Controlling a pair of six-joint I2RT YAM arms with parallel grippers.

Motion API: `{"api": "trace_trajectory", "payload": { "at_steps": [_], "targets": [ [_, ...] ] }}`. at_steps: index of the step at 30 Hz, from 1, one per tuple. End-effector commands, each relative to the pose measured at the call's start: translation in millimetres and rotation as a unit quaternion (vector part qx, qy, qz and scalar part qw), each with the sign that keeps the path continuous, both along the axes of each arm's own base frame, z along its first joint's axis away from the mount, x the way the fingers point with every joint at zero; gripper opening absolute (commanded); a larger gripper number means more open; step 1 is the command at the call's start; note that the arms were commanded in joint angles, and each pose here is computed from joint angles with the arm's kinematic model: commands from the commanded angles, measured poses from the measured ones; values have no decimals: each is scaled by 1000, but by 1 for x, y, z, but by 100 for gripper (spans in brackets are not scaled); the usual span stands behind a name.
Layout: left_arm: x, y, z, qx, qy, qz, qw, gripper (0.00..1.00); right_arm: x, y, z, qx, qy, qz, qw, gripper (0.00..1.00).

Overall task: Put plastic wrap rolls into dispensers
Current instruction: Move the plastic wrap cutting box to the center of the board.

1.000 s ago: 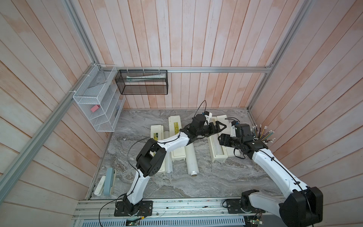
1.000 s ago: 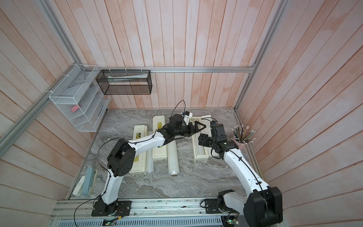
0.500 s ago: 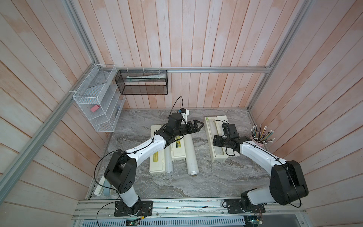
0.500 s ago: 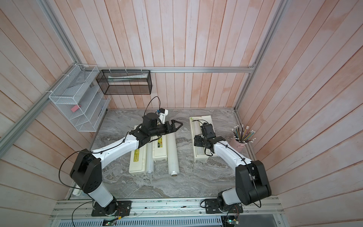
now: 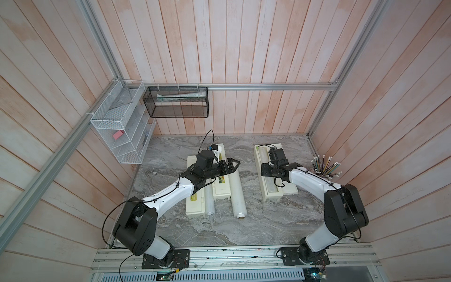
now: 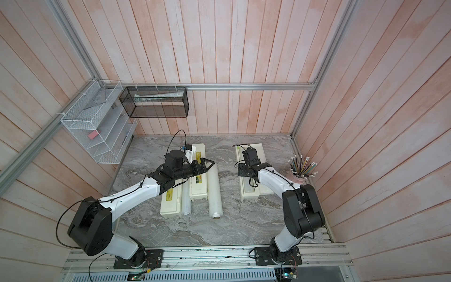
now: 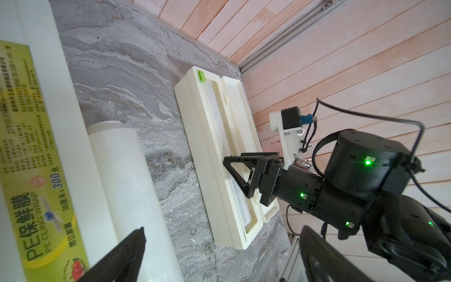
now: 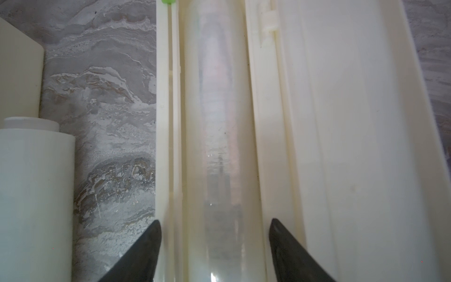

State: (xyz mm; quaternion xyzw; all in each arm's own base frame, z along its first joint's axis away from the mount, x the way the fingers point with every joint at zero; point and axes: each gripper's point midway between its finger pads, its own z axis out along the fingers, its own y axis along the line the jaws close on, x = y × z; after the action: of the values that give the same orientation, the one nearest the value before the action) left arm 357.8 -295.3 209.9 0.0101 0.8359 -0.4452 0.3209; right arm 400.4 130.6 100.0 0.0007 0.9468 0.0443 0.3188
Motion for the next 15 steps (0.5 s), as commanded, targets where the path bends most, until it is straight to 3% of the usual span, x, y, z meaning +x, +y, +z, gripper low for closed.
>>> {"api": "trace_trajectory", "payload": {
  "at_steps": [1,15],
  "targets": [
    [0,3,3,-5,-11,-2,1000,100,8,7,-1,-18,0,9,1000,67],
    [4,6,3,-9,-12,1,1000,100,19,-5,-21,-85,11,-28,996,66]
  ]
}}
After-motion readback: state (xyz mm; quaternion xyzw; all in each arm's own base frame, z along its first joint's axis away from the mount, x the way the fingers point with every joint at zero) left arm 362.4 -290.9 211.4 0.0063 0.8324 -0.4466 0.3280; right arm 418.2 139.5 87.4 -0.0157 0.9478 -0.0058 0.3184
